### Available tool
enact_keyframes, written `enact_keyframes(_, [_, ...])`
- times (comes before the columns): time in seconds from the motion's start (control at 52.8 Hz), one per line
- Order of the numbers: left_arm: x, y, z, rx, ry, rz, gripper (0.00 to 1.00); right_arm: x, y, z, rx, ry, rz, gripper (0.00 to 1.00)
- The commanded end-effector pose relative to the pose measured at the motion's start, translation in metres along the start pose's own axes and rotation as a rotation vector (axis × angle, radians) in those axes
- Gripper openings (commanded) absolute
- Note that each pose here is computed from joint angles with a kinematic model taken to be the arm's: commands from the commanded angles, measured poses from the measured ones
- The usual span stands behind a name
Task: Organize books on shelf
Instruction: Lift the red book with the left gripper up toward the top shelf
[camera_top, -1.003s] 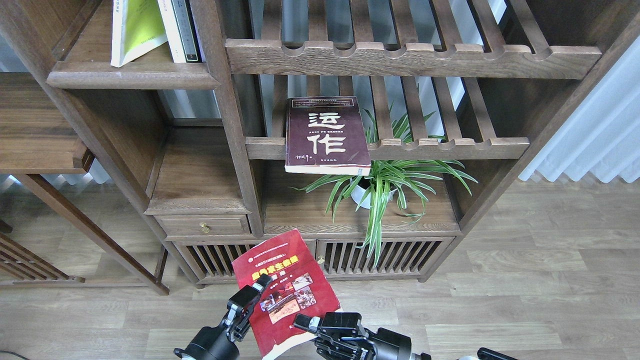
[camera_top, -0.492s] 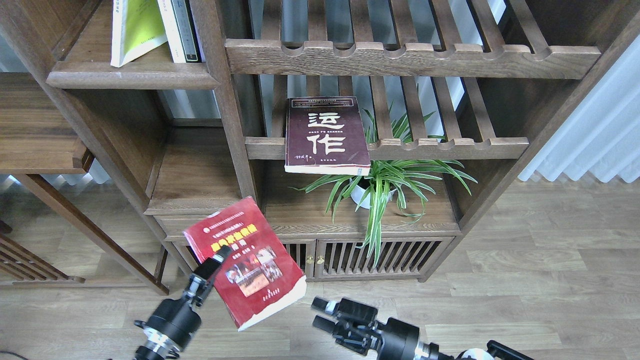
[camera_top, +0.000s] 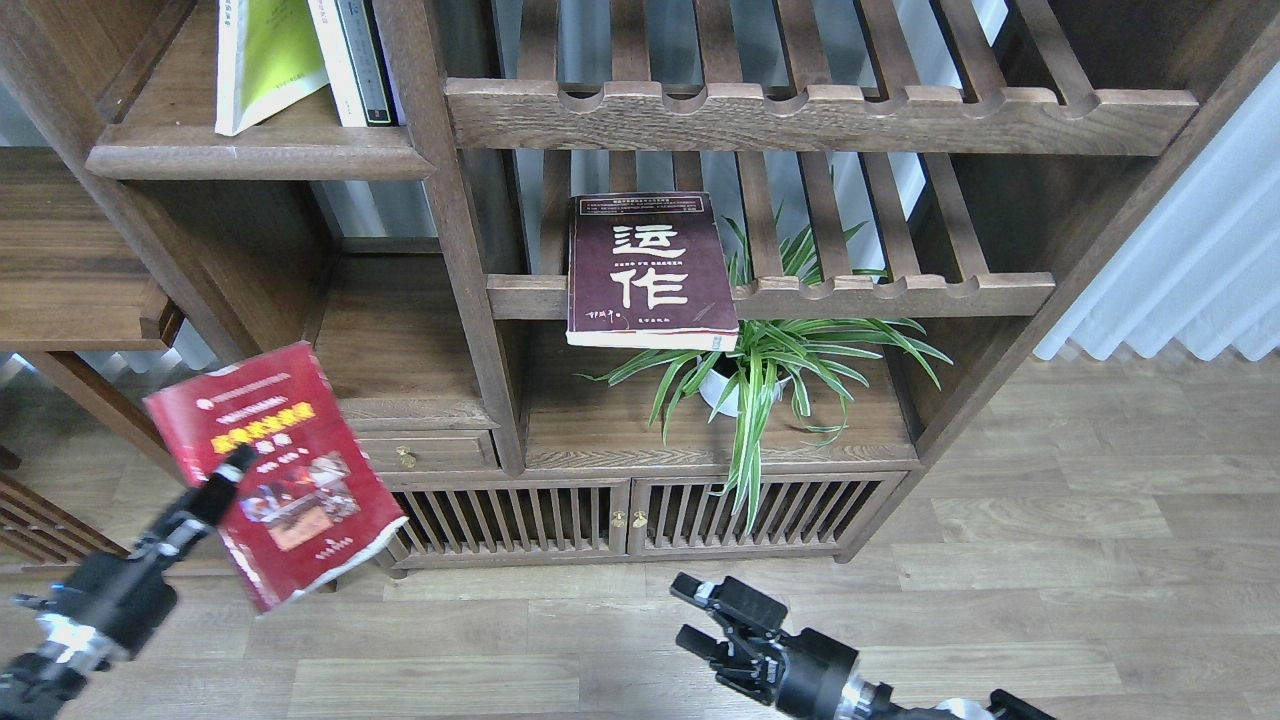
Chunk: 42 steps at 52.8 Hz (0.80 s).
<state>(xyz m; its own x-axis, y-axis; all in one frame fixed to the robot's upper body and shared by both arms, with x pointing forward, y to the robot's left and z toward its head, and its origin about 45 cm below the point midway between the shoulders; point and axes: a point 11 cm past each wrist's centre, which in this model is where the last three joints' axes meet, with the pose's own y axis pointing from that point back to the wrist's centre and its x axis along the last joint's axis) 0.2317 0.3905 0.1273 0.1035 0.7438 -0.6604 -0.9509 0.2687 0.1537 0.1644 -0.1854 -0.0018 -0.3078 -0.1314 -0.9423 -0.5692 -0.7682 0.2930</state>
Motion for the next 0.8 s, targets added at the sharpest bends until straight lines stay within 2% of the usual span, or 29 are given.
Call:
enact_keyframes(0.0, [-0.005,-0.003,0.033,-0.051,-0.047,-0.022,0.05,-0.006,-0.002,-0.008,0.056,-0.015,-0.035,0.99])
enact_keyframes(0.133, [-0.024,-0.012,0.08,-0.089,-0.127,-0.084,0.05,-0.003,-0.005,0.002,0.06,-0.039,-0.043,0.99])
enact_keyframes(0.227, [-0.035,-0.021,0.128,-0.195,-0.183,-0.111,0.05,0.001,0.001,-0.001,0.056,-0.021,-0.02,0.99])
enact_keyframes(0.417, [-0.046,-0.023,0.166,-0.241,-0.251,-0.132,0.05,-0.004,0.007,-0.015,0.058,0.019,-0.013,0.99])
enact_keyframes(0.511, [-0.046,-0.023,0.167,-0.247,-0.25,-0.132,0.05,-0.004,0.007,-0.017,0.047,0.036,-0.002,0.99])
enact_keyframes(0.776, [-0.092,-0.045,0.228,-0.361,-0.296,-0.241,0.05,-0.018,-0.009,-0.022,0.017,0.085,-0.023,0.99])
